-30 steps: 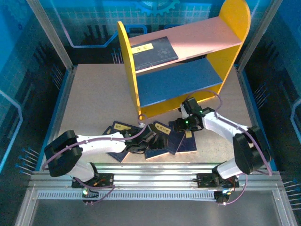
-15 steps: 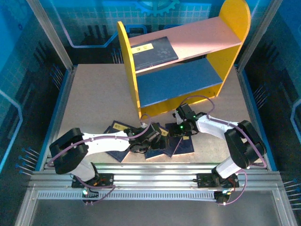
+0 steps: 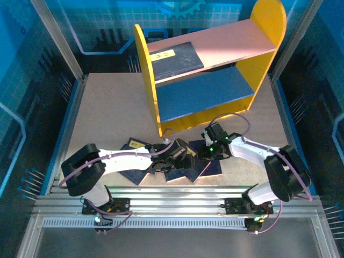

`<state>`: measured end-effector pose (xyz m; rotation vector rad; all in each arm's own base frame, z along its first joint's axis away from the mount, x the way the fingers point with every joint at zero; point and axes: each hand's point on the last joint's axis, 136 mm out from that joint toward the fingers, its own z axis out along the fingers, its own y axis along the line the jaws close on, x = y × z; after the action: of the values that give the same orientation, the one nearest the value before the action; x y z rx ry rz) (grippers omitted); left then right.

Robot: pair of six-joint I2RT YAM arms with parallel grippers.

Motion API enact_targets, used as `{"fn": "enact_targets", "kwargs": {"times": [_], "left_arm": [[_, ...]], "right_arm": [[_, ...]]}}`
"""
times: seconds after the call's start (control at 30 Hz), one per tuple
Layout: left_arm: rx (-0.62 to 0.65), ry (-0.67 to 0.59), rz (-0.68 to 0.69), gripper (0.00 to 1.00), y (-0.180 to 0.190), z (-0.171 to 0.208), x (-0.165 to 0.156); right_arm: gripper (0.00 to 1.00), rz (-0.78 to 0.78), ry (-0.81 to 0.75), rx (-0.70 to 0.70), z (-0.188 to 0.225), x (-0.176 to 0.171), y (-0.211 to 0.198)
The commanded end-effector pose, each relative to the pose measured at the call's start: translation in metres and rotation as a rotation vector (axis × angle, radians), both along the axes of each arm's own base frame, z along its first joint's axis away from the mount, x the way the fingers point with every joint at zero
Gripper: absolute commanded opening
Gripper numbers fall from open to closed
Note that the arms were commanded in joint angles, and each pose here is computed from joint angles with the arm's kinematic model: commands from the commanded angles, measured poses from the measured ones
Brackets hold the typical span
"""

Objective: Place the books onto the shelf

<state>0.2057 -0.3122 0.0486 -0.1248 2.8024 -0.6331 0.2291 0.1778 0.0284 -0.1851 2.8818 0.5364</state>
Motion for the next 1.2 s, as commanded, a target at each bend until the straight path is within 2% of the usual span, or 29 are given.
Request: {"fn": "enact_targets", "kwargs": {"times": [0.0, 0.2, 0.47, 0.7, 1.0, 1.17], "left_arm": [[-0.048, -0.010, -0.046, 0.99, -0.019, 0.003, 0.007], [-0.079, -0.045, -0.057, 0.99, -0.031, 0.004, 0.026], [-0.109, -0.116, -0.099, 1.00, -0.038, 0.022, 0.058], [-0.051, -0.060, -0.084, 0.99, -0.021, 0.018, 0.046], [0.043, -0.006, -0.049, 0.99, 0.003, 0.011, 0.027], [0.084, 0.017, -0.059, 0.99, 0.014, 0.004, 0.025]], "right_arm": [[0.32, 0.010, 0.070, 0.032, 0.002, -0.028, 0.004], [0.32, 0.010, 0.071, 0.050, 0.001, -0.038, 0.006], [0.35, -0.003, 0.001, 0.046, 0.015, -0.008, 0.001], [0.36, -0.029, -0.035, 0.062, 0.024, 0.016, -0.008], [0.35, -0.017, 0.001, 0.074, 0.007, 0.025, 0.001], [0.28, -0.074, 0.050, -0.015, -0.011, 0.022, -0.019]]}}
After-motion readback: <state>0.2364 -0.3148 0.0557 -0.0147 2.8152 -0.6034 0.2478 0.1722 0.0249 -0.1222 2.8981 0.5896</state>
